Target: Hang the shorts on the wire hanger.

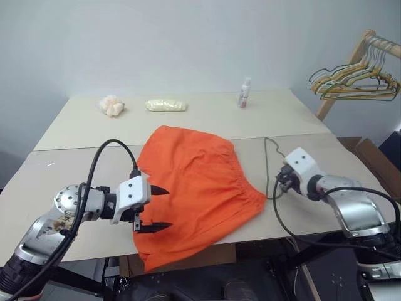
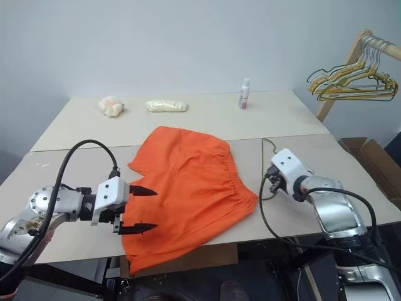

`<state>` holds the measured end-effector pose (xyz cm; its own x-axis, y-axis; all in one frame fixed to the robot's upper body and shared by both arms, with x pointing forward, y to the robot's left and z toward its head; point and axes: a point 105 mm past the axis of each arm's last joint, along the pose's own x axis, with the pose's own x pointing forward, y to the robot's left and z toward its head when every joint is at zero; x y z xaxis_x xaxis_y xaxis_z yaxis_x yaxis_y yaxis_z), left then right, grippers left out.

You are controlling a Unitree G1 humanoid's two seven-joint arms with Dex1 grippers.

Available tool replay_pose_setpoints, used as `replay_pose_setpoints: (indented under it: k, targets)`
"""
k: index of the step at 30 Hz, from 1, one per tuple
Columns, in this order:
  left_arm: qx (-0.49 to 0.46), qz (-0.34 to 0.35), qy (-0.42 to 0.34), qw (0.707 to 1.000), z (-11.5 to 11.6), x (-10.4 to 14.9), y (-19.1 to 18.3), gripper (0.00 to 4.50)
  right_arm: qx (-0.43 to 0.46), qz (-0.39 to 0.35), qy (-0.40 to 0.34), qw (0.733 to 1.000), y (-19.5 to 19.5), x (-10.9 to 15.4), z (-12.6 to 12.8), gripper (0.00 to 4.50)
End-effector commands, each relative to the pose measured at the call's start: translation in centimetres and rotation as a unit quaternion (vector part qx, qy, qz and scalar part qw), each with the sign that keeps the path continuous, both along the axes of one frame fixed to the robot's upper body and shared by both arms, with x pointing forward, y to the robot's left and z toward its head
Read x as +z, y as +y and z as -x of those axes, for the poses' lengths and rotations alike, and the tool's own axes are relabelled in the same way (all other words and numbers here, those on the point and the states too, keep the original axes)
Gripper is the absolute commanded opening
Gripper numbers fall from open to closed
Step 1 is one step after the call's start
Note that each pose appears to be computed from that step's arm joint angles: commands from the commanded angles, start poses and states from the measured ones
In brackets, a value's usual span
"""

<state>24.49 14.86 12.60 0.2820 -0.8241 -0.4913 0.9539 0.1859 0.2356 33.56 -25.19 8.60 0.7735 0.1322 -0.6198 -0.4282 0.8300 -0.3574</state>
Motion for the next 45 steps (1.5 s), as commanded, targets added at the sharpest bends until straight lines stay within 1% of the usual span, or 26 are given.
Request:
replay_pose_setpoints:
  k: [1,2,5,6,11,16,19,22,25,27,29,32,34,39,40,45]
  targets:
    - [-0.011,0.025,-0.024,0.999,-0.2,1.7,-0.4,4.50,-0.049,-0.001,0.011,0.999,-1.4,0.5,-0.4,2.80]
    - [-0.012,0.028,-0.024,0.999,-0.1,1.8,-0.4,4.50,-0.063,-0.012,0.019,0.998,-1.5,0.3,-0.5,3.11]
    - [-0.010,0.038,-0.023,0.999,-0.1,1.9,-0.6,4.50,-0.085,-0.040,0.026,0.995,-1.3,0.0,-1.2,4.24]
    - [-0.010,0.040,-0.022,0.999,-0.1,1.9,-0.7,4.50,-0.089,-0.046,0.026,0.995,-1.2,0.0,-1.5,4.46]
    - [-0.008,0.055,-0.021,0.998,0.0,2.3,-0.7,4.50,-0.110,-0.068,0.009,0.992,-1.2,1.0,-2.6,4.46]
    - [-0.003,0.084,-0.022,0.996,-0.2,3.2,-0.7,4.50,-0.109,-0.078,0.010,0.991,-0.7,1.4,-2.6,4.46]
    - [-0.007,0.088,-0.021,0.996,-0.2,3.3,-0.7,4.50,-0.107,-0.084,0.033,0.990,-0.2,0.5,-2.4,4.46]
    - [-0.006,0.091,-0.021,0.996,-0.3,3.2,-0.7,4.50,-0.103,-0.090,0.065,0.988,0.6,-1.2,-2.3,4.46]
    - [-0.007,0.101,-0.023,0.995,-0.5,3.4,-0.9,4.50,-0.112,-0.088,0.072,0.987,0.7,-2.1,-2.9,4.46]
    - [-0.003,0.113,-0.034,0.993,-0.6,3.6,-1.0,4.50,-0.126,-0.091,0.076,0.985,0.5,-2.5,-3.3,4.11]
    - [0.006,0.128,-0.049,0.990,-0.8,3.9,-1.1,4.50,-0.135,-0.094,0.077,0.983,0.2,-2.8,-3.5,3.63]
    - [0.036,0.161,-0.071,0.984,-1.3,4.4,-1.3,4.50,-0.142,-0.090,0.074,0.983,0.0,-2.8,-3.6,2.57]
    - [0.049,0.180,-0.071,0.980,-1.5,4.9,-1.4,4.50,-0.144,-0.087,0.069,0.983,-0.2,-2.6,-3.6,1.88]
    - [0.063,0.192,-0.073,0.977,-1.8,5.1,-1.9,4.50,-0.164,-0.075,0.052,0.982,-1.3,-1.9,-3.4,0.15]
    - [0.063,0.192,-0.073,0.977,-1.9,5.1,-2.0,4.50,-0.168,-0.073,0.050,0.982,-1.5,-1.8,-3.3,0.07]
    - [0.062,0.198,-0.074,0.975,-2.4,5.4,-2.5,4.50,-0.173,-0.033,0.019,0.984,-3.1,-0.7,-3.1,0.07]
